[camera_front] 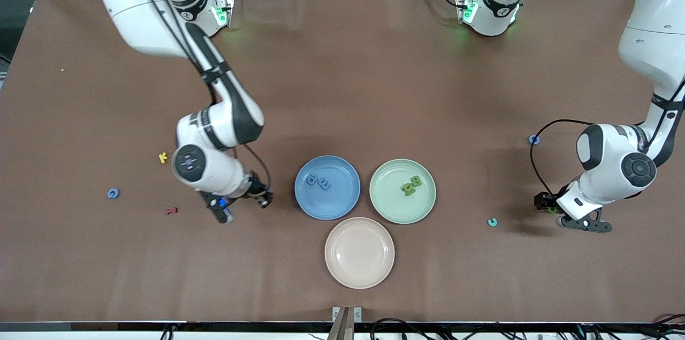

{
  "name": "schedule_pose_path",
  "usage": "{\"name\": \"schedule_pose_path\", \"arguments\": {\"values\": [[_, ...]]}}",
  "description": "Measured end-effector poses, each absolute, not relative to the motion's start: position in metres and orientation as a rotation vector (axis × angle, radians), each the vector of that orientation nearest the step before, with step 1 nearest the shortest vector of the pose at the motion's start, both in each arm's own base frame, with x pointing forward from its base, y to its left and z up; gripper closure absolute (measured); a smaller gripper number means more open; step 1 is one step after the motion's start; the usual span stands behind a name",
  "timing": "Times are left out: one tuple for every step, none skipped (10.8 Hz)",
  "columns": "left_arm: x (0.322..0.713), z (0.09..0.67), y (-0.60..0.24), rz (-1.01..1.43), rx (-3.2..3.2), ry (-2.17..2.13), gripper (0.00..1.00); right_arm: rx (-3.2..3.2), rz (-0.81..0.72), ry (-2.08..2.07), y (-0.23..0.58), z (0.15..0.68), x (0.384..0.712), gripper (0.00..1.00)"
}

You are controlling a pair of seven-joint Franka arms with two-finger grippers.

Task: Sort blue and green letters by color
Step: 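Drop the X on the blue plate while the left gripper grasps the p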

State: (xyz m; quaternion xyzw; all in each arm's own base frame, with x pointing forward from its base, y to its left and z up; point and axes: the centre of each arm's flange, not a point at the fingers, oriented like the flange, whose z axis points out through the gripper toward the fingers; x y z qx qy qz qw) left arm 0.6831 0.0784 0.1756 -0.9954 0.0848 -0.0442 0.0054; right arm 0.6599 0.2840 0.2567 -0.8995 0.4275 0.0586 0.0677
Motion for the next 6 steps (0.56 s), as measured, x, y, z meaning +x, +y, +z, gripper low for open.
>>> {"name": "schedule_pose_path", "arguments": {"values": [[0.685, 0.178, 0.079, -0.147, -3.115, 0.263, 0.45, -2.673, 0.179, 1.350, 0.318, 0.261, 0.648, 0.72], [0.686, 0.180, 0.080, -0.153, -3.113, 0.262, 0.59, -2.632, 0.176, 1.411, 0.347, 0.269, 0.638, 0.72], [0.687, 0.182, 0.080, -0.155, -3.112, 0.263, 0.63, -2.585, 0.167, 1.464, 0.371, 0.279, 0.631, 0.72], [0.687, 0.181, 0.080, -0.156, -3.112, 0.263, 0.63, -2.526, 0.147, 1.511, 0.387, 0.289, 0.629, 0.72], [0.687, 0.181, 0.080, -0.156, -3.112, 0.263, 0.63, -2.459, 0.119, 1.548, 0.397, 0.296, 0.629, 0.72], [0.688, 0.182, 0.078, -0.161, -3.112, 0.267, 0.63, -2.419, 0.103, 1.569, 0.402, 0.298, 0.629, 0.69]]}}
